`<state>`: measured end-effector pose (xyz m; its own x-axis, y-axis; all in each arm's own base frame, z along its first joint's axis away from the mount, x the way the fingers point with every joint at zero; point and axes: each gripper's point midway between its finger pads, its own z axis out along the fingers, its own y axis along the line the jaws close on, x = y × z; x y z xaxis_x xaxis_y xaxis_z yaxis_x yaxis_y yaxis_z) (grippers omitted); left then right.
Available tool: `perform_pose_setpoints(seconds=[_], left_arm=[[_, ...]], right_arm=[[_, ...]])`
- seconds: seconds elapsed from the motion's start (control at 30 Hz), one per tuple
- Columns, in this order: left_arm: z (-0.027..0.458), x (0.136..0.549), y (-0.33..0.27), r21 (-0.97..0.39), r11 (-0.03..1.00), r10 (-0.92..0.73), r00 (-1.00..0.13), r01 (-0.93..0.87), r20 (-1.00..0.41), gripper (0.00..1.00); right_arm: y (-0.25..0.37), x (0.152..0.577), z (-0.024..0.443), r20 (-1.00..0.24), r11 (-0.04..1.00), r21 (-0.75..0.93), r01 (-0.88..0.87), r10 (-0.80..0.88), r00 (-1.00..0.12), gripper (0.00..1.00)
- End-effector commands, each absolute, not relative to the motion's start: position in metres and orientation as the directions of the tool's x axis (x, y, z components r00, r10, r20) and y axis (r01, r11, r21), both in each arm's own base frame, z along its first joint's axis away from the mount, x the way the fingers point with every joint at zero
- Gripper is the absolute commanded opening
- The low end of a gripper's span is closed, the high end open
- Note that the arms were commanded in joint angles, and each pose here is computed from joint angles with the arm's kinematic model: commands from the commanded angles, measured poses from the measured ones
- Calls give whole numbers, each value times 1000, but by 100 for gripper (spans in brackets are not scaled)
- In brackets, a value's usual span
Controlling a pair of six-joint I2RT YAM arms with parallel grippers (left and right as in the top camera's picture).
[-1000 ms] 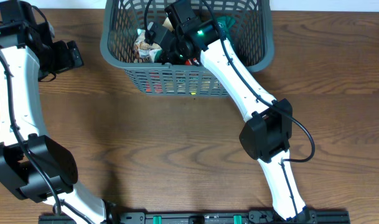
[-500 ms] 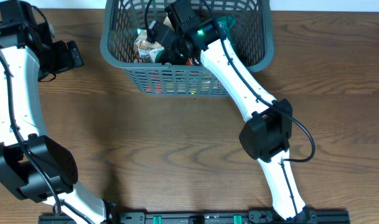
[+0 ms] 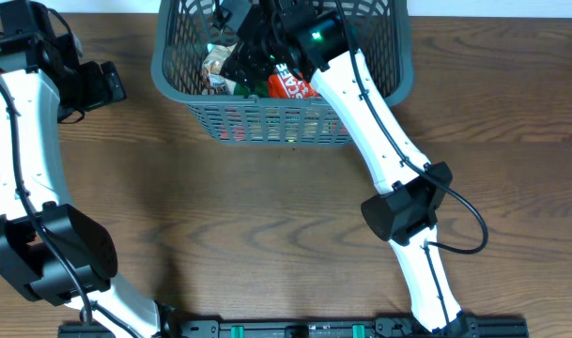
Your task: Pack container
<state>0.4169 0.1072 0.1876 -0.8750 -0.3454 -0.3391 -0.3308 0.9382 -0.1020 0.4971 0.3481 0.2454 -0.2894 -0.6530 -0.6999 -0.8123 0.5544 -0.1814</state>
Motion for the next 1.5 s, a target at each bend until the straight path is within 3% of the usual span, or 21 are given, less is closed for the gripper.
perform_pose_setpoints(seconds=[0.0,0.13,0.3,0.47,0.73,1.17,1.47], left_arm=[[187,416,107,-104,942,-335,-880,-319,-337,99],[188,417,107,-104,942,-334,-878,-318,-342,99],[189,420,108,-98,947,-319,-879,-304,-353,99],[192,419,107,-85,959,-281,-888,-269,-364,98],[231,408,94,-71,974,-222,-869,-213,-441,99],[314,371,16,98,995,38,-801,-26,-598,99],[325,334,-15,110,991,130,-746,76,-653,99]], right_arm=[[293,535,281,-726,785,-281,-552,-550,-413,99],[218,553,324,-780,921,-298,-252,-387,-491,99],[116,547,357,-818,992,-130,-5,-110,-565,99],[15,523,351,-754,969,19,247,176,-633,99],[-83,474,324,-597,878,86,471,424,-681,99],[-69,444,324,-501,911,162,379,407,-764,99],[-64,378,257,-220,905,17,425,418,-881,99]])
